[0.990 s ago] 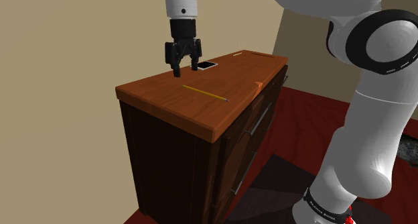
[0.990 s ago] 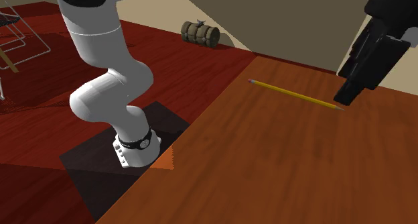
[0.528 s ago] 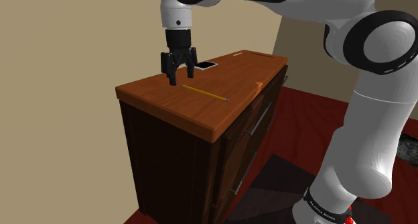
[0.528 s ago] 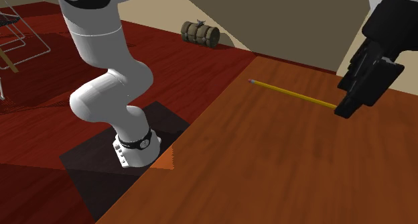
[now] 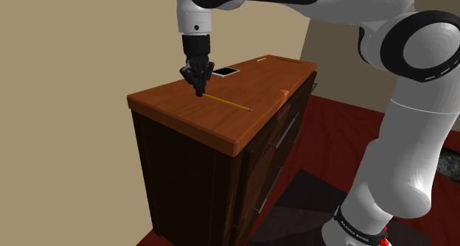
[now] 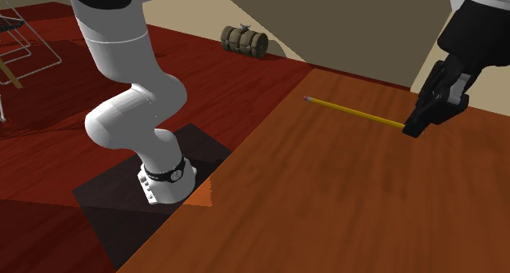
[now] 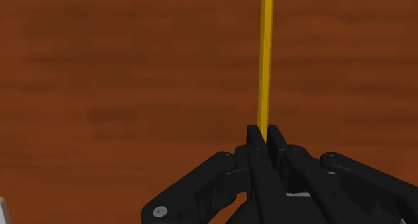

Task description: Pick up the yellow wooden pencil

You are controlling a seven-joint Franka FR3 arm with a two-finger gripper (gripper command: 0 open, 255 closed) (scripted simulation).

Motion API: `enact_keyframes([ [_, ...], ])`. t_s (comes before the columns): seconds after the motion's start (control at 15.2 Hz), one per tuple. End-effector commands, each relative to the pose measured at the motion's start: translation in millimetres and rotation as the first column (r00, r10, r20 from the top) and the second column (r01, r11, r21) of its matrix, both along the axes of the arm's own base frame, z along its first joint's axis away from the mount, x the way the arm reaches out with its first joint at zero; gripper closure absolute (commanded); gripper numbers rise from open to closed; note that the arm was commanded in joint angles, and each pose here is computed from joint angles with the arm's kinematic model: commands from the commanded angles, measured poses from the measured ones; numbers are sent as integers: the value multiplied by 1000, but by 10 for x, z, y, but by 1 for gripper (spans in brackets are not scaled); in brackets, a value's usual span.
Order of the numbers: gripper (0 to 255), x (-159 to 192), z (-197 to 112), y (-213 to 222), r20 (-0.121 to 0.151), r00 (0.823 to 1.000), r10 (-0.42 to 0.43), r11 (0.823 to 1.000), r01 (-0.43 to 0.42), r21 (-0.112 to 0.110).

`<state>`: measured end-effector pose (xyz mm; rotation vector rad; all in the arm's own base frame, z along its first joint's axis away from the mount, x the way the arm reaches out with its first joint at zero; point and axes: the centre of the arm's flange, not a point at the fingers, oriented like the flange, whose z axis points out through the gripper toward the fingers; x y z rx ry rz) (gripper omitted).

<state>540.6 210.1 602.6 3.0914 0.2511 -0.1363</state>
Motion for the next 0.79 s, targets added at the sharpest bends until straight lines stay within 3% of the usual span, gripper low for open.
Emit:
enact_keyframes([
  [0.0,255,17,-26,-32,-5,1000,-5,1000,5,-5],
  [0.26,255,16,-38,-21,-5,1000,-5,1000,5,-5],
  [0.73,255,16,332,-22,-5,1000,-5,1000,5,-5],
])
